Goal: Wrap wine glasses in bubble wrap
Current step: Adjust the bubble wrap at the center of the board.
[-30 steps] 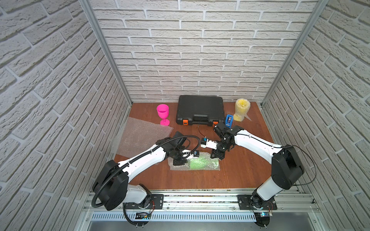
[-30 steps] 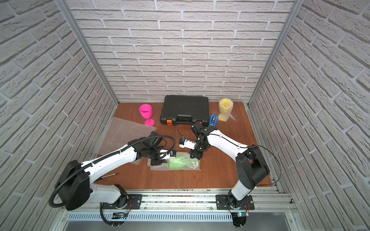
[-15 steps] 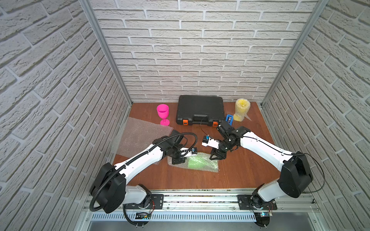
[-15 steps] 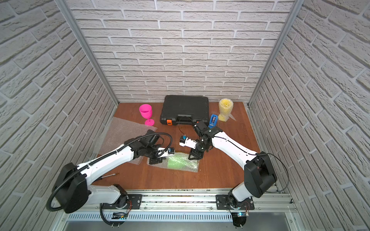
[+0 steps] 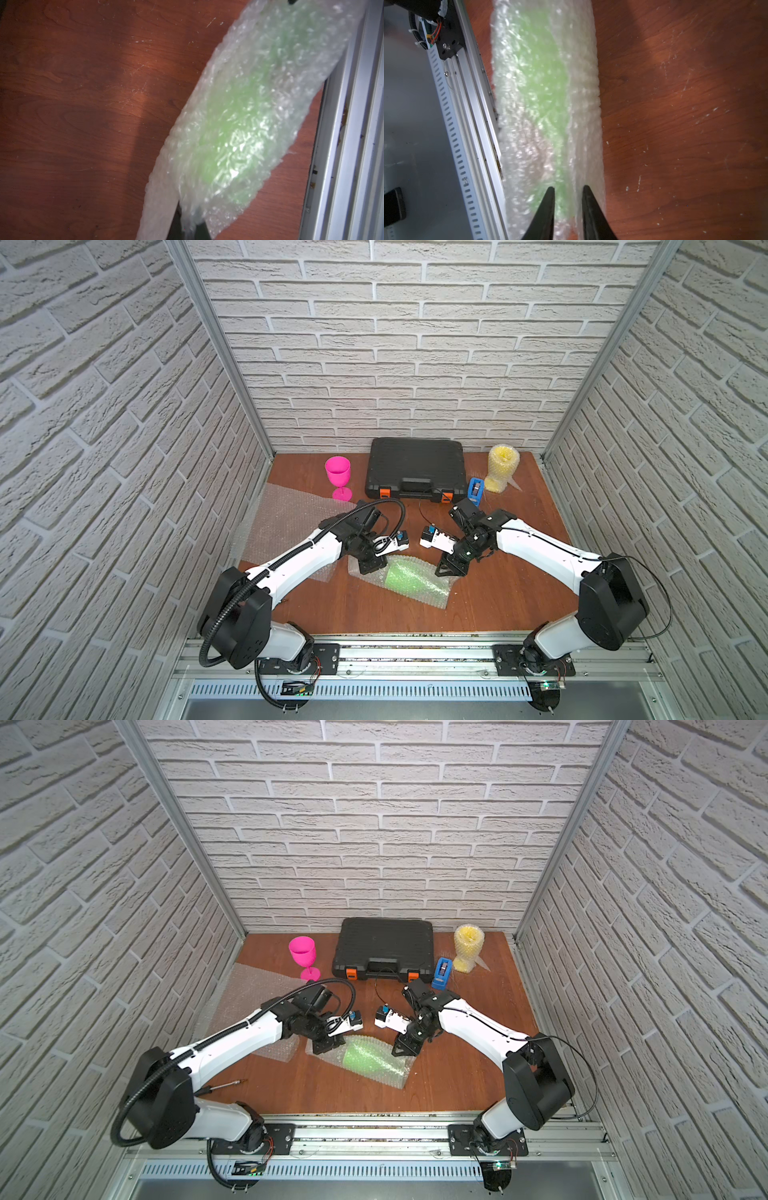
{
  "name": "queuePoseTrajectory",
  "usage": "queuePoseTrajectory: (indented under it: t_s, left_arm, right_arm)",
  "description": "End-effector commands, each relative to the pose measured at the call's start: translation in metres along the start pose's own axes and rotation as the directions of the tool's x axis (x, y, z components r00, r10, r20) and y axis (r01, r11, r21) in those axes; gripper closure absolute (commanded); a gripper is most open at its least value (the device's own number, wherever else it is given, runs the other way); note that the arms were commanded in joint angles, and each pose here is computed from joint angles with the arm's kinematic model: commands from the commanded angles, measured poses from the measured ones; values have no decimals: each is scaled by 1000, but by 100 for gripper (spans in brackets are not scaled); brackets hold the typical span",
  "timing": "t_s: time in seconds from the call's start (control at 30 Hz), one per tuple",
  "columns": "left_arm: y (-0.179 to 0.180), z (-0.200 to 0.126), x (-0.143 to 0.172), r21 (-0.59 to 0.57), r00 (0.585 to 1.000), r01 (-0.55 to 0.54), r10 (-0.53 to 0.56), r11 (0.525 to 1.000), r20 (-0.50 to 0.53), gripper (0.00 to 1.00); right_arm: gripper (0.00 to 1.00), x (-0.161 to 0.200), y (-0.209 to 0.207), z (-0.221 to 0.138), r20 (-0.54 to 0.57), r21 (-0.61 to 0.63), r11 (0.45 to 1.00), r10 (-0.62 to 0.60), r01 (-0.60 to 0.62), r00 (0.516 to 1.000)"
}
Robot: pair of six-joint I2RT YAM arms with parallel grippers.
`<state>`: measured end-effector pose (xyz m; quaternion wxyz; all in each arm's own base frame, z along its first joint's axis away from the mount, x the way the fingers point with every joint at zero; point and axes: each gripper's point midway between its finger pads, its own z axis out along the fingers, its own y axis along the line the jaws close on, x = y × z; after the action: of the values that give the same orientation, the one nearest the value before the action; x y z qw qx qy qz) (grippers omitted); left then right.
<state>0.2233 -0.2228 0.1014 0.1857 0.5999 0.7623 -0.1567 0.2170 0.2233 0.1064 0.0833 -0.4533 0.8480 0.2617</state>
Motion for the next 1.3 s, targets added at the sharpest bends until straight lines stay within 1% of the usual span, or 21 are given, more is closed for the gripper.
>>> queuePoseTrajectory:
  t_s: [0.0, 0.03, 0.1, 0.23, 0.33, 0.43, 0.53, 0.67, 0.7, 0.8, 0.83, 0.9, 1.1, 1.17, 1.2, 1.23, 1.27]
  left_arm:
    - [0, -3, -1, -2, 999, 49, -49, 999, 0, 100]
    - [0, -2, -1, -4, 999, 52, -52, 999, -1, 100]
    - [1, -2, -1, -6, 998, 61, -61, 998, -1, 100]
    - [2, 0, 0, 4, 996, 83, -83, 997, -19, 100]
    - [2, 0, 0, 15, 994, 109, -109, 994, -25, 100]
    - [2, 0, 1, 32, 990, 139, -138, 990, -27, 100]
    - [3, 0, 2, 37, 987, 157, -155, 987, -38, 100]
    - [6, 2, 4, 37, 982, 180, -178, 983, -56, 100]
    - [6, 3, 4, 40, 982, 183, -180, 982, -57, 100]
    - [6, 5, 5, 45, 980, 191, -188, 981, -62, 100]
    - [6, 6, 5, 47, 980, 191, -188, 980, -65, 100]
    - [6, 6, 5, 50, 980, 193, -190, 980, -64, 100]
    - [7, 8, 7, 55, 975, 212, -208, 976, -76, 100]
    - [7, 7, 7, 57, 975, 215, -210, 975, -73, 100]
    - [6, 7, 6, 62, 974, 219, -215, 974, -67, 100]
    - [6, 5, 4, 67, 974, 223, -219, 973, -57, 100]
    - [6, 4, 4, 70, 973, 227, -224, 971, -51, 100]
  right_arm:
    - [59, -18, 17, -7, 92, -71, 997, 16, -9, 996]
    - [55, -18, 20, -7, 94, -85, 996, 18, -10, 995]
    - [51, -17, 19, -2, 76, -68, 998, 15, -10, 997]
    - [50, -8, 11, 11, 7, -5, 1000, 8, -8, 1000]
    - [50, -1, 6, 21, -50, 39, 999, -16, 17, 999]
    - [50, 1, 3, 25, -63, 56, 998, -15, 18, 998]
    - [48, -2, 9, 24, -42, 27, 999, -25, 26, 999]
    - [42, -5, 26, 23, -26, -47, 998, -40, 38, 999]
    - [40, -6, 30, 23, -20, -66, 997, -41, 40, 999]
    - [28, -7, 39, 23, -16, -90, 995, -51, 50, 999]
    - [26, -7, 41, 22, -15, -98, 994, -55, 53, 998]
    - [20, -8, 45, 24, -12, -113, 992, -54, 53, 998]
    - [13, -9, 46, 31, -36, -119, 992, -47, 43, 998]
    - [14, -7, 37, 36, -60, -56, 997, -51, 47, 997]
    - [16, -6, 31, 38, -70, -22, 999, -48, 47, 996]
    - [21, -5, 27, 40, -78, -1, 999, -48, 48, 996]
    - [27, -5, 24, 41, -82, 14, 999, -48, 49, 995]
